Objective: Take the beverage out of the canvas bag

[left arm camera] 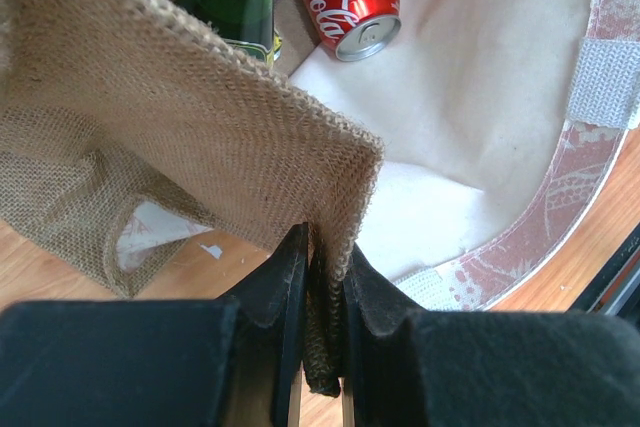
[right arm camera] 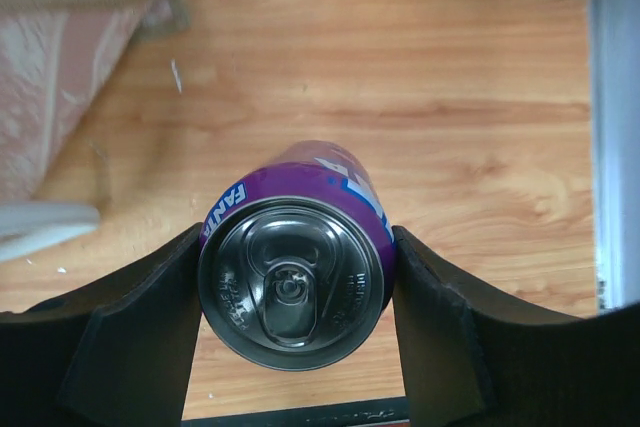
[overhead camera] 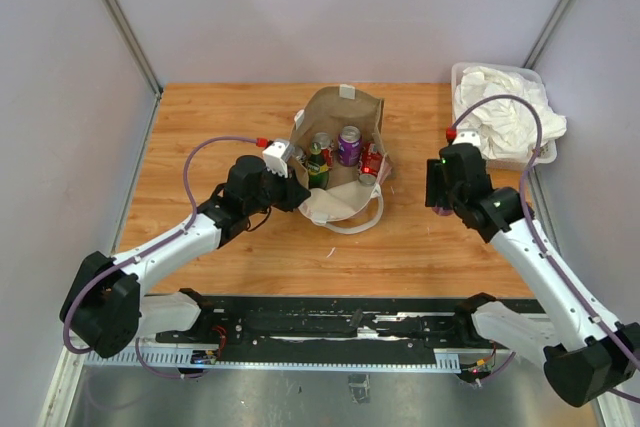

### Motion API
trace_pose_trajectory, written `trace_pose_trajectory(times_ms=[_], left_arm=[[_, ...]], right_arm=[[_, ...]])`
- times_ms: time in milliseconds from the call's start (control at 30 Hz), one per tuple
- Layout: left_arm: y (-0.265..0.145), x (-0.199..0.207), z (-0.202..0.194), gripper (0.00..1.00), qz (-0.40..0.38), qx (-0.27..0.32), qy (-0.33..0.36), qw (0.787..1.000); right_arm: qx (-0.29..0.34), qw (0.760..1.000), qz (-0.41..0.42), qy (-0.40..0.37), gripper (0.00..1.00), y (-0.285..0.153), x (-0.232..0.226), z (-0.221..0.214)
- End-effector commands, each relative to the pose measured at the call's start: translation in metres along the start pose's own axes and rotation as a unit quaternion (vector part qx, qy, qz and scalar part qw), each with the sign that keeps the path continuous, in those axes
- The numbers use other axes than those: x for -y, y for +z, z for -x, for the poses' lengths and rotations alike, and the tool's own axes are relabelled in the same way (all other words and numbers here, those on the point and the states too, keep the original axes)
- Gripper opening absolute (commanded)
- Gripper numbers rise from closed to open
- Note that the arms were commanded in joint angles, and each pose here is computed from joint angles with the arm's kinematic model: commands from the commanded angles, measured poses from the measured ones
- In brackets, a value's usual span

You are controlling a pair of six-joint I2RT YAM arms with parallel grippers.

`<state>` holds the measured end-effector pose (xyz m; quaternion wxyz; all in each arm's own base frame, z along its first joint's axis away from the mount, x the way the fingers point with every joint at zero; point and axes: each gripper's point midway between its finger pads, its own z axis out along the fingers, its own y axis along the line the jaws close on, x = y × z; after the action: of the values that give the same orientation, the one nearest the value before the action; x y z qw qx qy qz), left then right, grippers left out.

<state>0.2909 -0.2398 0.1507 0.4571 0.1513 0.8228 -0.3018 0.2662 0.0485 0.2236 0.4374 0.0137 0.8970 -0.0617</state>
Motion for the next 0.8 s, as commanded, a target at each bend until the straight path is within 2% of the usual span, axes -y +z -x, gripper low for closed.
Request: trace_pose_trajectory(times_ms=[0,233,500,767], left_arm=[[-0.002,-0.012,-0.021,0.00,0.031,-0.041,0.005,0.999],[0.000,-0.013,-0.019,0.00,0.033,-0.043,0.006,0.999],[0.002,-0.013,-0.018,0.01,0.035,-0.045,0.003,0.998],[0.002,-0.014,-0.018,0.02,0.038,-0.046,0.002,0.998]], right_arm=[[0.064,0.996,0.044,0.050,0.01,0.022,-0.019,0.009],[0.072,0.994,0.055,0.066,0.01,0.065,-0.030,-0.008],[0.014,0.995,0.055,0.084,0.01,0.105,-0.037,-0.023],[-0.057,0.995,0.013,0.082,0.01,0.114,-0.031,-0.039]])
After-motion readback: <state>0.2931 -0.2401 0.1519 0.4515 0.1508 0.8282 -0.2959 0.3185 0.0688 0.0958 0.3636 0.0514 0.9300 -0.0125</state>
